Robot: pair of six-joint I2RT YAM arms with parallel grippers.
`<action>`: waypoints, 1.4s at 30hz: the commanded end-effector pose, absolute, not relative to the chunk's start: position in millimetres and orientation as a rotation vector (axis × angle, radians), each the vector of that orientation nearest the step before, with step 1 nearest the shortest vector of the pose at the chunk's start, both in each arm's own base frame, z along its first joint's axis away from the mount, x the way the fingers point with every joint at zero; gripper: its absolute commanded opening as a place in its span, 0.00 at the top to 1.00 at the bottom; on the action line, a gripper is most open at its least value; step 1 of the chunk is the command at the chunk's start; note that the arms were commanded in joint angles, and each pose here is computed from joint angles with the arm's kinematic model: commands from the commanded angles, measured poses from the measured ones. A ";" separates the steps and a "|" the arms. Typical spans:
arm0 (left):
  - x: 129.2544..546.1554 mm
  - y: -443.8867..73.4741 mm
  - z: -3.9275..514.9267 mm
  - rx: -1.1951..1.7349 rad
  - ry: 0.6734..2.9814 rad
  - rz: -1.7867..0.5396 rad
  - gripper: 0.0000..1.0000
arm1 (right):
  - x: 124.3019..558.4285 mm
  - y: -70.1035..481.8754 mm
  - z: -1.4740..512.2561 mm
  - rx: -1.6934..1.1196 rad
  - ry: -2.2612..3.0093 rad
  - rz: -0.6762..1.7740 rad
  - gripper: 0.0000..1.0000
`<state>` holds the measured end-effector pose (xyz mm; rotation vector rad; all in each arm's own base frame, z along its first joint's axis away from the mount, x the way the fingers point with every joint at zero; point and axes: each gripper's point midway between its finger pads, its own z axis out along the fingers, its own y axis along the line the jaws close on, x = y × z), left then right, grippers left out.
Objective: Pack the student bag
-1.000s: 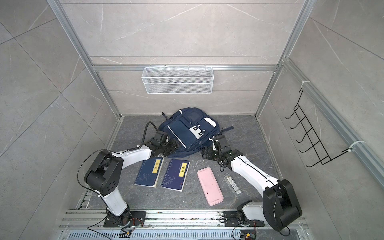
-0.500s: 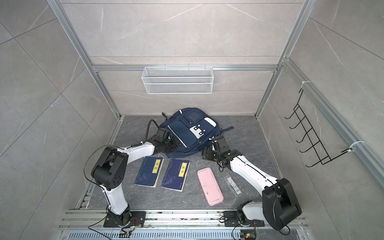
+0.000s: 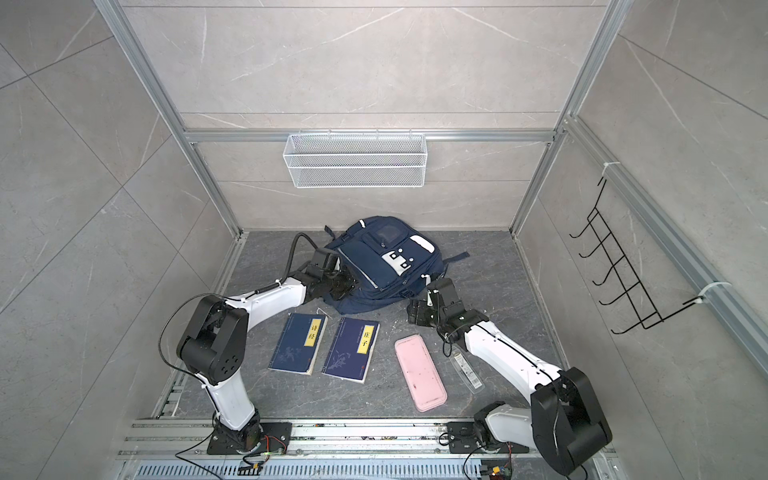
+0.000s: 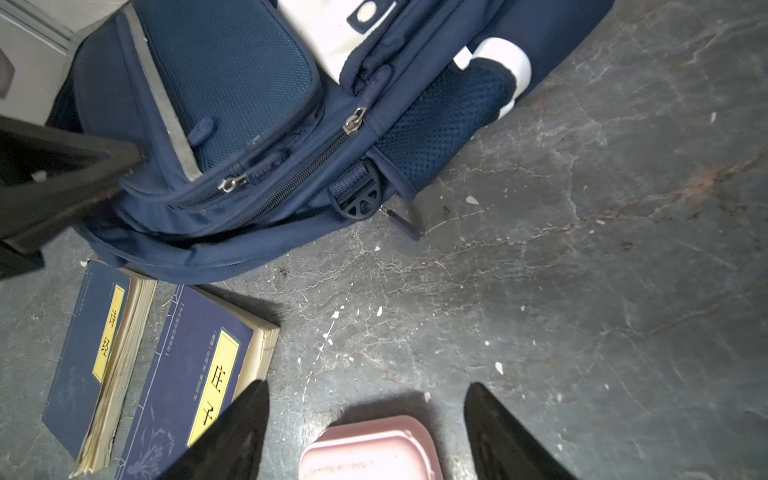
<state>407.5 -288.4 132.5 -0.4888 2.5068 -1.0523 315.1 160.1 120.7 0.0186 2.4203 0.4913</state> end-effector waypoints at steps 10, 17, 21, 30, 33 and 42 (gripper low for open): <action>407.0 -294.3 278.3 -0.182 2.284 -1.194 1.00 | 333.1 174.4 116.2 -0.123 2.303 0.501 0.25; 405.7 -295.1 304.4 -0.126 2.271 -1.205 1.00 | 346.5 196.1 102.5 -0.161 2.297 0.585 0.30; 405.9 -295.6 309.2 -0.119 2.272 -1.219 1.00 | 354.6 206.0 97.1 -0.173 2.287 0.619 0.34; 405.9 -296.9 314.2 -0.114 2.277 -1.230 1.00 | 370.6 222.5 92.4 -0.191 2.269 0.679 0.40; 406.1 -297.3 313.8 -0.114 2.279 -1.231 1.00 | 374.3 225.2 92.8 -0.199 2.262 0.684 0.42; 407.2 -297.9 316.0 -0.117 2.280 -1.233 1.00 | 382.9 232.4 85.8 -0.231 2.271 0.683 0.48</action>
